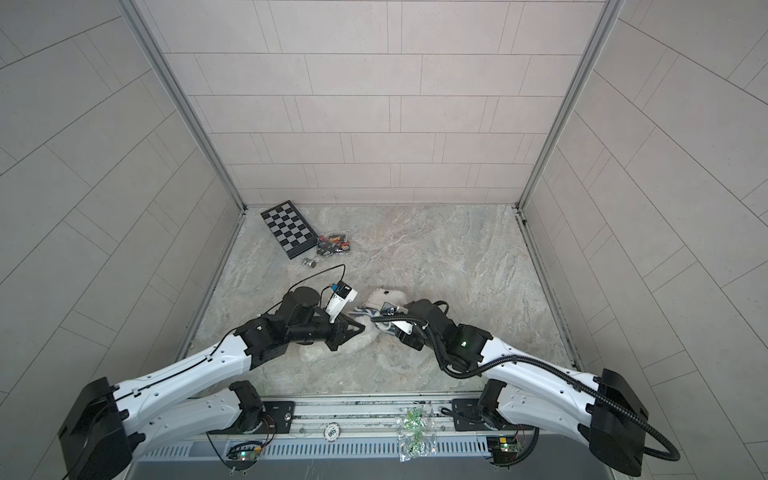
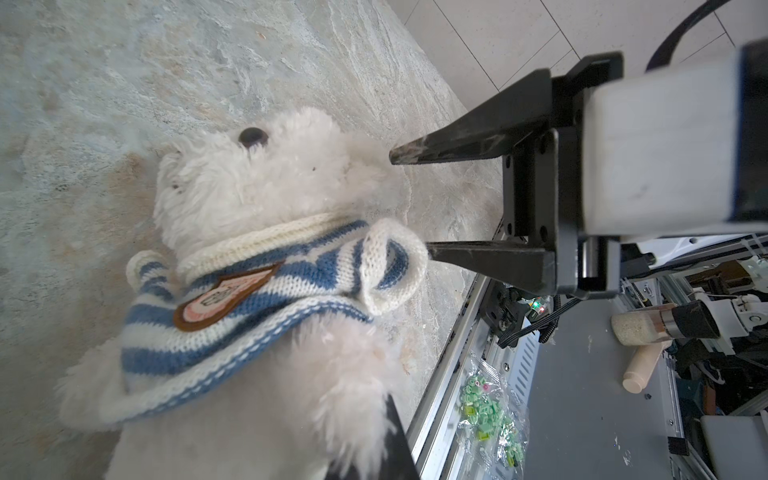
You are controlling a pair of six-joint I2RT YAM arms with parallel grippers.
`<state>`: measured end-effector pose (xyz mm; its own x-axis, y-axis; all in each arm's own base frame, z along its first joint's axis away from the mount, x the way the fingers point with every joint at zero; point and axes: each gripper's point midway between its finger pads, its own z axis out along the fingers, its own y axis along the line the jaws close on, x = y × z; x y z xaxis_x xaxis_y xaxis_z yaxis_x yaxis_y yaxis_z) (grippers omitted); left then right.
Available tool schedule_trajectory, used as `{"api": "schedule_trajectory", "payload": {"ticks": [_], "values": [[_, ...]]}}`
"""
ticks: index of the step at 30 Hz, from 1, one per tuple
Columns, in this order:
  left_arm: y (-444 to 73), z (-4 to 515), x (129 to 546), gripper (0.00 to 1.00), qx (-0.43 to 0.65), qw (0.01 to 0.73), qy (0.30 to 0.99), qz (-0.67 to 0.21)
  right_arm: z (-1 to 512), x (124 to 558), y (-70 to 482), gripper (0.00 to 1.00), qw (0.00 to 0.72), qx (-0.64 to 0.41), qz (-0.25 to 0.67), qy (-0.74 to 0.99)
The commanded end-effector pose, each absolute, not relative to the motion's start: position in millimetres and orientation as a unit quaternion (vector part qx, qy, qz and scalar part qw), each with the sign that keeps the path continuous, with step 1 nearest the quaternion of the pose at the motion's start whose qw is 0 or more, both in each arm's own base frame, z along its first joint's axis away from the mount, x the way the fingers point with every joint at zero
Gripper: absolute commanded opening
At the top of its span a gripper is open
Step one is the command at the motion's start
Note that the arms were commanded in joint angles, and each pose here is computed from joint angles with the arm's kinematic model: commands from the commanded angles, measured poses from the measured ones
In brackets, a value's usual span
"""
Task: Dress the teddy bear
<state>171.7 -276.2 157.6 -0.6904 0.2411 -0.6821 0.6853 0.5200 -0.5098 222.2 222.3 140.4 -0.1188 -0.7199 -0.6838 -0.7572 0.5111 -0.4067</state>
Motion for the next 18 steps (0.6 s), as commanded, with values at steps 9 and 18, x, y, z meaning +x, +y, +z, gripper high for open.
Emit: {"api": "schedule_trajectory", "payload": {"ticks": [9,18], "values": [[-281.3,183.7,175.2,0.00,0.292,0.305,0.804,-0.419,137.3,246.4,225.9,0.42,0.463,-0.503,-0.033,0.729],[-281.4,180.0,175.6,0.00,0.293,0.302,0.807,-0.416,141.3,257.2,227.5,0.20,0.470,-0.502,-0.059,0.724]]}}
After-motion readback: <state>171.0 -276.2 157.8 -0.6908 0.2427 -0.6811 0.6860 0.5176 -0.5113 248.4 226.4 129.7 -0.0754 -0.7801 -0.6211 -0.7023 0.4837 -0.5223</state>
